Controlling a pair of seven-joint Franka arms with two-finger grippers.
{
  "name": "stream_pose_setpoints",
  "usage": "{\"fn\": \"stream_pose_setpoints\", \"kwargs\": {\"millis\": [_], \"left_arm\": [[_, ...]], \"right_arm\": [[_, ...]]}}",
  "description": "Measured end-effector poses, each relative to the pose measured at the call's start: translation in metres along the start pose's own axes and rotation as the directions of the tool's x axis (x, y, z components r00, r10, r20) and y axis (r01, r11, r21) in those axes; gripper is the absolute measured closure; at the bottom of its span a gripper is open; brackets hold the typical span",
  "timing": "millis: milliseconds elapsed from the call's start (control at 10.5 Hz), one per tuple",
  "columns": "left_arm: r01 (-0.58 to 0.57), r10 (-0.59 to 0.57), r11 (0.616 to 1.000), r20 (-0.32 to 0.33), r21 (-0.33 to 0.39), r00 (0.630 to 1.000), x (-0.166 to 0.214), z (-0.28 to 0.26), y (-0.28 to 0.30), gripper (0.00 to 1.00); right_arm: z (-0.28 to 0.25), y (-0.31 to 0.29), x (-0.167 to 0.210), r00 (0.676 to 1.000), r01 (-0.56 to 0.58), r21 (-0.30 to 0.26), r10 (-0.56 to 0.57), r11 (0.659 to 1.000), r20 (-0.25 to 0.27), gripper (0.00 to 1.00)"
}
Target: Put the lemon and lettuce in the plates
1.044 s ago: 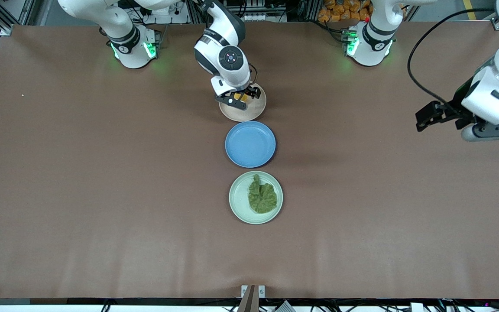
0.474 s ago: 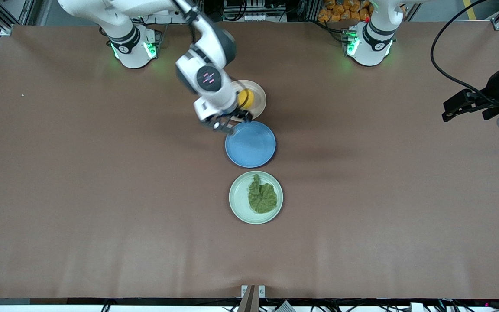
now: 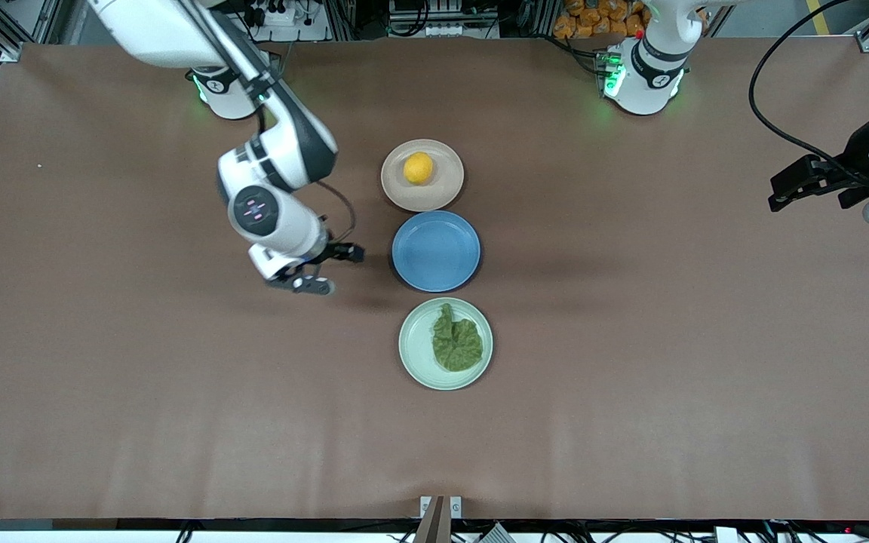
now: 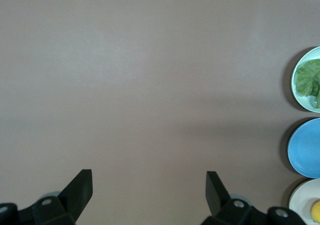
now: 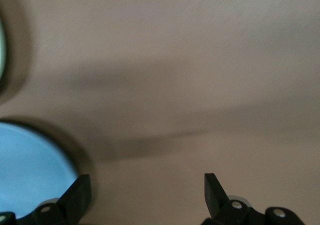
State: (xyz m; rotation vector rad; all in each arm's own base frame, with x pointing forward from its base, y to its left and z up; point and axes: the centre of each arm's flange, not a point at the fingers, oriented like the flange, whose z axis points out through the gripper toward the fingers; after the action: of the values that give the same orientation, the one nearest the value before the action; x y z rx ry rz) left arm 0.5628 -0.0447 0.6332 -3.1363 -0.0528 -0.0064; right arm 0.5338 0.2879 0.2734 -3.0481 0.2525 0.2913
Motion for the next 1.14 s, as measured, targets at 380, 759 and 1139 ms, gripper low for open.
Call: {"fn": "stream_pose_setpoints", "kwargs": {"millis": [380,759,1139], "left_arm": [[-0.002,0.002,1.000,0.001,0.000,1.000,0.000,0.001,0.001,0.00],[-0.003,0.003,1.000,-0.031,-0.004,1.000,0.003,-0.002,0.002,0.00],[-0.007,0.007,1.000,-0.034,-0.004,0.999,0.004,-0.002,0.004,0.00]], "right_arm": [[-0.011,0.091,0.055,0.991,0.119,-0.083,-0.123,0.989,-0.046,0.00],[-0.056,0.182,0.088,0.965,0.230,-0.135,-0.243,0.964,-0.097,0.00],[-0.135,0.202,0.068,0.952,0.246,-0.150,-0.268,0.958,-0.149,0.00]]}}
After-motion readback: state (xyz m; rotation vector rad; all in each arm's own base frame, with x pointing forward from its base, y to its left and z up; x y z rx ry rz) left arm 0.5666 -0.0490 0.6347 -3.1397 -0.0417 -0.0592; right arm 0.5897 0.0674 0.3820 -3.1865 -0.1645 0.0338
